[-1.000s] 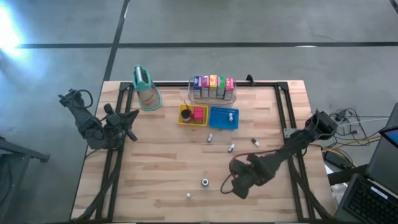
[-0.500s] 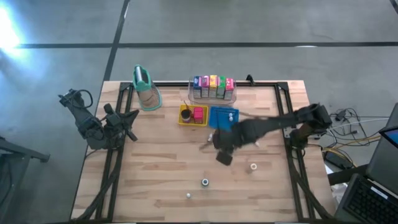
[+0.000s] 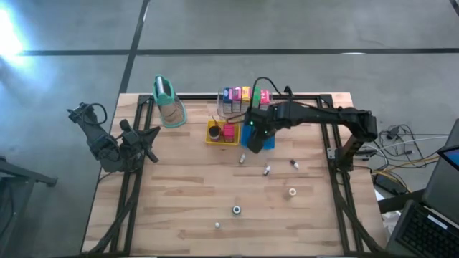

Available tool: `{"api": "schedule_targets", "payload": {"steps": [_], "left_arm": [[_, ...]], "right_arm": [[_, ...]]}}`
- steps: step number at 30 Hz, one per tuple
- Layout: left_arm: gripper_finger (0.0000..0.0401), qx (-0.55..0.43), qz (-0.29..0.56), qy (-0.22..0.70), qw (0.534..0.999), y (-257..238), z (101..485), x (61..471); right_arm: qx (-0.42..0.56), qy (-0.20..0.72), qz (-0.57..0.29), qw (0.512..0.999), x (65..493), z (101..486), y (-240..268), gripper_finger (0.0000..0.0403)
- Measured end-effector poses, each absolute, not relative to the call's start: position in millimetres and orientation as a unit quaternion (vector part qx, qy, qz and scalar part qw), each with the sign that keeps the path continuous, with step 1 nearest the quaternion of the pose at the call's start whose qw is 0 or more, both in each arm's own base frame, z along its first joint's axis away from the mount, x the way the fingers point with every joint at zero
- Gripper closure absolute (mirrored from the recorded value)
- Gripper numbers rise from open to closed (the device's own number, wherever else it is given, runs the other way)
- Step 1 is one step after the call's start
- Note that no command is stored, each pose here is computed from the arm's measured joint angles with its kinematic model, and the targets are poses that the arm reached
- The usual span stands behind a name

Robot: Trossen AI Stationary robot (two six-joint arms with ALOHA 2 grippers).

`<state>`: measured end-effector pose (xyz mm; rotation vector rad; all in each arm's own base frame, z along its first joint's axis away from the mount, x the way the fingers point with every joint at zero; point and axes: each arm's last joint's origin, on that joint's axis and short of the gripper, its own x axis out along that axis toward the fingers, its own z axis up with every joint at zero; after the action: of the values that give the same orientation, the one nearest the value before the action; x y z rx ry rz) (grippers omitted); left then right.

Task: Pick & Place Kitchen Items
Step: Put the red food coloring bottle into the blue bin

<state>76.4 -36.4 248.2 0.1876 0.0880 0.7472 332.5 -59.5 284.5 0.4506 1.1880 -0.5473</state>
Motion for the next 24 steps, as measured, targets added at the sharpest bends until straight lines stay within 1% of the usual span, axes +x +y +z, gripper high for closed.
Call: {"api": "schedule_targets", "payload": {"steps": [5,12,19,24], "left_arm": [[0.0387,0.091,0.364,0.043,0.926,-36,248,76],[0.0387,0.091,0.364,0.043,0.926,-36,248,76],[0.0387,0.091,0.364,0.043,0.926,-36,248,76],[0.0387,0.091,0.364,0.043,0.926,-36,248,76]], "right_arm": [[0.214,0.549,-0.261,0.764,329,277,-75,0.0328],[0.213,0.555,-0.269,0.758,324,257,-88,0.034],[0.218,0.554,-0.28,0.753,318,238,-102,0.0329],[0.219,0.549,-0.285,0.755,315,229,-110,0.0339]]}}
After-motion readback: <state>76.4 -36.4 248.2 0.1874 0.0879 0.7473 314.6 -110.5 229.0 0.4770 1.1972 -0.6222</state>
